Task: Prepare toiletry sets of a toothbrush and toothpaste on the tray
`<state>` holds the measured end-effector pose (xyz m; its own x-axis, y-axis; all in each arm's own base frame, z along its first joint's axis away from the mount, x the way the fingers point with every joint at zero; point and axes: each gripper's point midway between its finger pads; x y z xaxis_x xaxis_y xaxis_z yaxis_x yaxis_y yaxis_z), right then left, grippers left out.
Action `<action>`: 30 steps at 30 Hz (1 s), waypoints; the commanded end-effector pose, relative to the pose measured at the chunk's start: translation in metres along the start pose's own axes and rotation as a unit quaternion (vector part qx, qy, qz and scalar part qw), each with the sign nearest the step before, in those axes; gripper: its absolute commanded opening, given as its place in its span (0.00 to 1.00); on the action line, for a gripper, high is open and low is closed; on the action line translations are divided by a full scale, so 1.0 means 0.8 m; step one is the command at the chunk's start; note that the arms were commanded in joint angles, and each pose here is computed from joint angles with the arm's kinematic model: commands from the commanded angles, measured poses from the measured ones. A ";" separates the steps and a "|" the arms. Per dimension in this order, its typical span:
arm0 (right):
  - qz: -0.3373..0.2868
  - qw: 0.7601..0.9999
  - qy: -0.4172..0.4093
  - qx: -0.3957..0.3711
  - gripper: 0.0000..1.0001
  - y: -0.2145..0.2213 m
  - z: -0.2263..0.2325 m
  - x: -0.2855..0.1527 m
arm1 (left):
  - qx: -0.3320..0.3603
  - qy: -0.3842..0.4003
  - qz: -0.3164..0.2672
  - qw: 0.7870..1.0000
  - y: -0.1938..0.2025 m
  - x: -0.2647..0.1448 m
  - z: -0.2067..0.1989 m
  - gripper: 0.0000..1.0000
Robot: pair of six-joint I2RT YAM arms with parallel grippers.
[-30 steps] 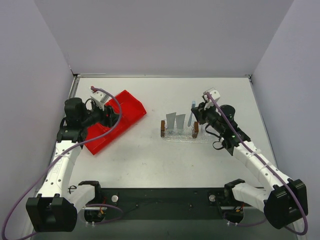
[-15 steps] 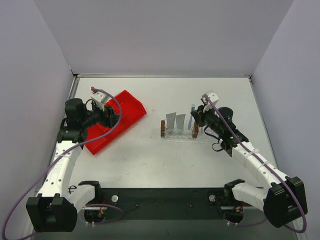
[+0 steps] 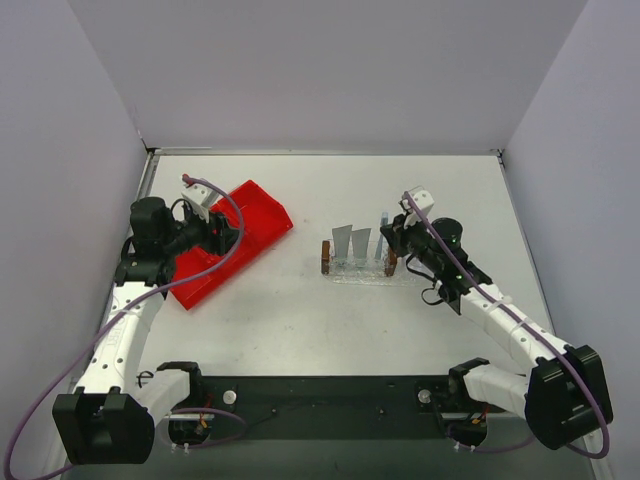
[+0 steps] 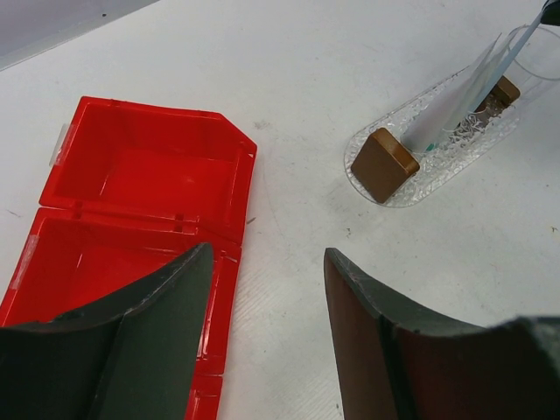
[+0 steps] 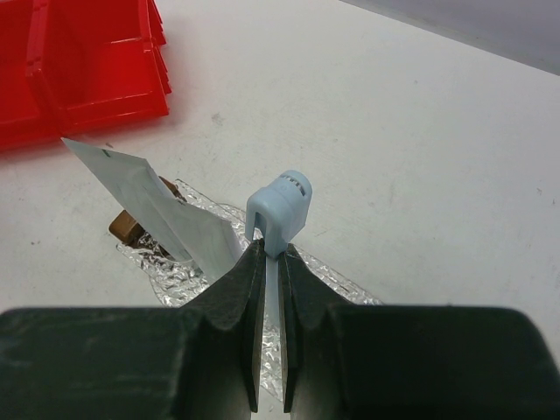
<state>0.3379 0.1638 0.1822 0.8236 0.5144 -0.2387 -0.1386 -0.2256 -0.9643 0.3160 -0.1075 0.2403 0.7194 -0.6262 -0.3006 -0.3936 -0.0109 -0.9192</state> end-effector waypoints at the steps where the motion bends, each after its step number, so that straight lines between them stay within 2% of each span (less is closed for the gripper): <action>1: -0.049 0.999 -0.004 -0.016 0.00 -0.024 -0.002 0.003 | 0.016 0.009 -0.026 1.000 -0.018 -0.004 -0.006 0.63; 30: -0.046 0.999 -0.007 -0.021 0.00 -0.008 -0.001 0.014 | 0.012 0.009 -0.022 1.000 -0.011 -0.001 -0.004 0.63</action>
<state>0.3424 0.1654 0.1682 0.8211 0.5232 -0.2279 -0.1179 -0.2352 -0.9648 0.3158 -0.1076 0.2357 0.7183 -0.6262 -0.3034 -0.3986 -0.0130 -0.9170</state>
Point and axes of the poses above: each gripper's point midway between its finger pads, its own x axis out along the fingers, its own z axis along the line the jaws close on, y = z × x, and after that the axes turned 9 degrees about -x, right-handed
